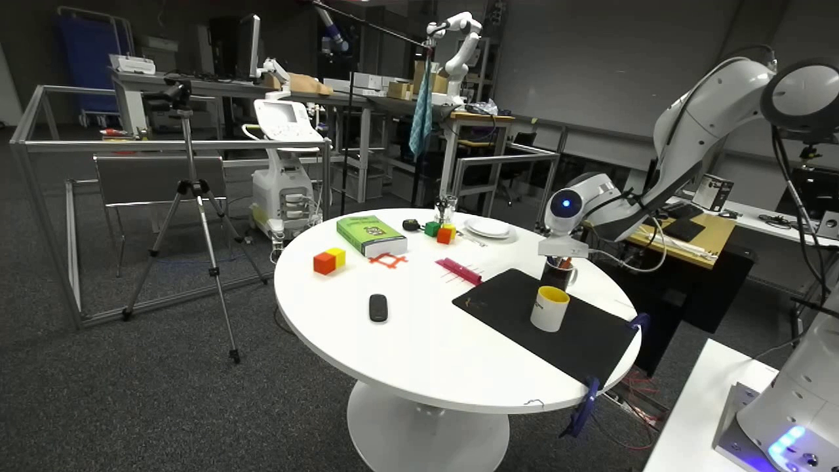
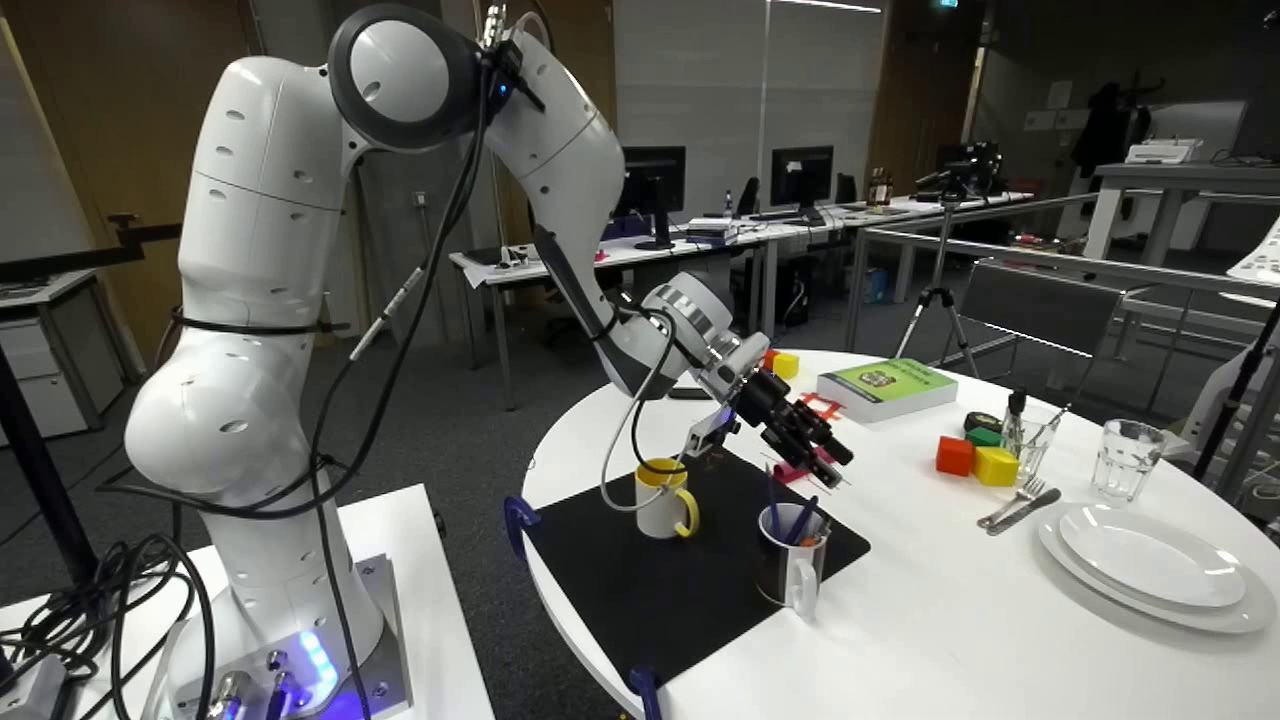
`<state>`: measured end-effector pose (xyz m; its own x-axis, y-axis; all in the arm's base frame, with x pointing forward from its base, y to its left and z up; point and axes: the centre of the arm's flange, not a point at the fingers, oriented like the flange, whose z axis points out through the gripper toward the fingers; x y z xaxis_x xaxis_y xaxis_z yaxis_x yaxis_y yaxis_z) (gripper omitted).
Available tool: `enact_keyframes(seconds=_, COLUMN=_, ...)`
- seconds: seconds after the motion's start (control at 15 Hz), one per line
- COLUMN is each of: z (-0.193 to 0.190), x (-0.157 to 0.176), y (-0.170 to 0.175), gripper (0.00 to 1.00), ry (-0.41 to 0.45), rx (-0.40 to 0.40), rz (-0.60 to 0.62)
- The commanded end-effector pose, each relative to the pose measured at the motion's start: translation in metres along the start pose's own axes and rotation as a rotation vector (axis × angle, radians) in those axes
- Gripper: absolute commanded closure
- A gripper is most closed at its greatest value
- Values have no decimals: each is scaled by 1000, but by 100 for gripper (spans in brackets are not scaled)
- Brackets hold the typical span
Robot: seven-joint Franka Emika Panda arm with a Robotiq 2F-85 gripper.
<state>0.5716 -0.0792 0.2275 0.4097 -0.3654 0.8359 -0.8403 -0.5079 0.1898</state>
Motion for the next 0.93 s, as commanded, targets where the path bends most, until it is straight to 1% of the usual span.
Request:
enact_keyframes(seconds=0.0, z=-21, x=21, y=8, gripper=0, ry=-50, rx=14, rz=-65)
enact_keyframes(seconds=0.13, z=-29, x=25, y=9, gripper=0, ry=-87, rx=40, rz=-109)
enact_keyframes(seconds=0.27, z=-37, x=27, y=9, gripper=0, ry=-125, rx=83, rz=-165)
enact_keyframes(seconds=0.6, z=-45, x=27, y=8, gripper=0, ry=-198, rx=236, rz=-323)
enact_keyframes(seconds=0.87, z=-46, x=21, y=9, gripper=0, ry=-236, rx=351, rz=-443)
